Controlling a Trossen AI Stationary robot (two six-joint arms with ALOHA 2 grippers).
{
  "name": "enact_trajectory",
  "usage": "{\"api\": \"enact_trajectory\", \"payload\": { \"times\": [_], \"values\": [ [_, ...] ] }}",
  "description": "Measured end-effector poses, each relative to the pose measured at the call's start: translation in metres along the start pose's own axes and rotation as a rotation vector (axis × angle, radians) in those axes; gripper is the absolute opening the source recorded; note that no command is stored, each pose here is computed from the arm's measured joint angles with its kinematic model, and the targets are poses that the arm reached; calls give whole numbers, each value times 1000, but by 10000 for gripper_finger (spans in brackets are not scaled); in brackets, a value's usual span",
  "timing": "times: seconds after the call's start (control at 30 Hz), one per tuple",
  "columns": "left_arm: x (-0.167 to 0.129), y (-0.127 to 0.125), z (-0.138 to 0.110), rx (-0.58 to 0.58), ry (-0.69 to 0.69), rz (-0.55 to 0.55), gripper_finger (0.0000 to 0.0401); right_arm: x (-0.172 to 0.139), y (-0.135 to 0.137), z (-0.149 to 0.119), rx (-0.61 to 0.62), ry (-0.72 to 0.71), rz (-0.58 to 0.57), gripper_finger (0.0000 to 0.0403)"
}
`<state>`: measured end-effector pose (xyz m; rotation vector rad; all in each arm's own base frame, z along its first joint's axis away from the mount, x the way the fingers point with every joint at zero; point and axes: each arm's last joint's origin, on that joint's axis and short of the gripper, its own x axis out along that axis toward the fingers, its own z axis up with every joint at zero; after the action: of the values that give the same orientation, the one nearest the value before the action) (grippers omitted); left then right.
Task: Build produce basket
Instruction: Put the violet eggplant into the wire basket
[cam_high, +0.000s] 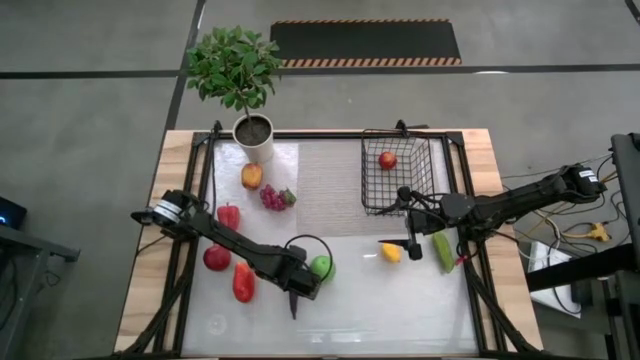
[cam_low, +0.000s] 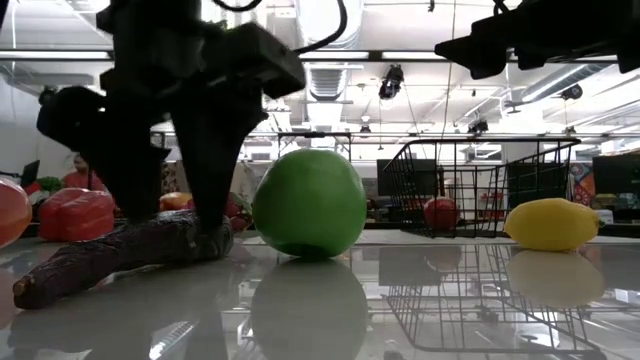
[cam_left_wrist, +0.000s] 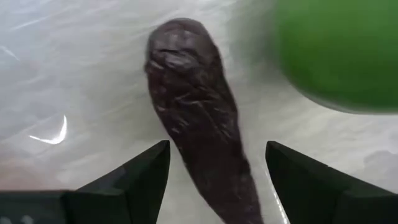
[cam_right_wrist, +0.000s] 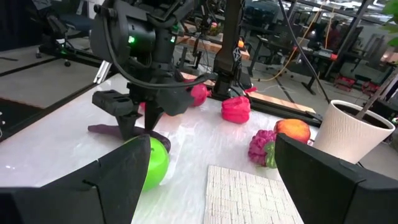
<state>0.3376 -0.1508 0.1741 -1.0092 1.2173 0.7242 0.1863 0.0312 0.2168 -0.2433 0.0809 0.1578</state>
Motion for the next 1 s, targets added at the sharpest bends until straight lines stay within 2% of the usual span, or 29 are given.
{"api": "enact_trajectory", "payload": {
  "times": [0.13, 0.4, 0.5, 0.77, 0.93, 1.0],
  "values": [
    [4, 3, 0, 0, 0, -1, 226, 0, 0, 0, 0, 4, 0, 325],
    [4, 3, 0, 1, -5, 3, 126, 0, 0, -1, 0, 7, -1, 325],
    [4, 3, 0, 1, -11, 3, 100, 0, 0, -1, 0, 7, -1, 325],
    [-3, 8, 2, 39, -33, 39, 102, 0, 0, -1, 9, 8, -1, 325],
    [-30, 20, 7, 83, -131, 87, 104, 0, 0, -1, 18, 8, -1, 325],
    [-45, 22, 10, 115, -201, 66, 104, 0, 0, -1, 18, 8, -2, 325]
  ]
}}
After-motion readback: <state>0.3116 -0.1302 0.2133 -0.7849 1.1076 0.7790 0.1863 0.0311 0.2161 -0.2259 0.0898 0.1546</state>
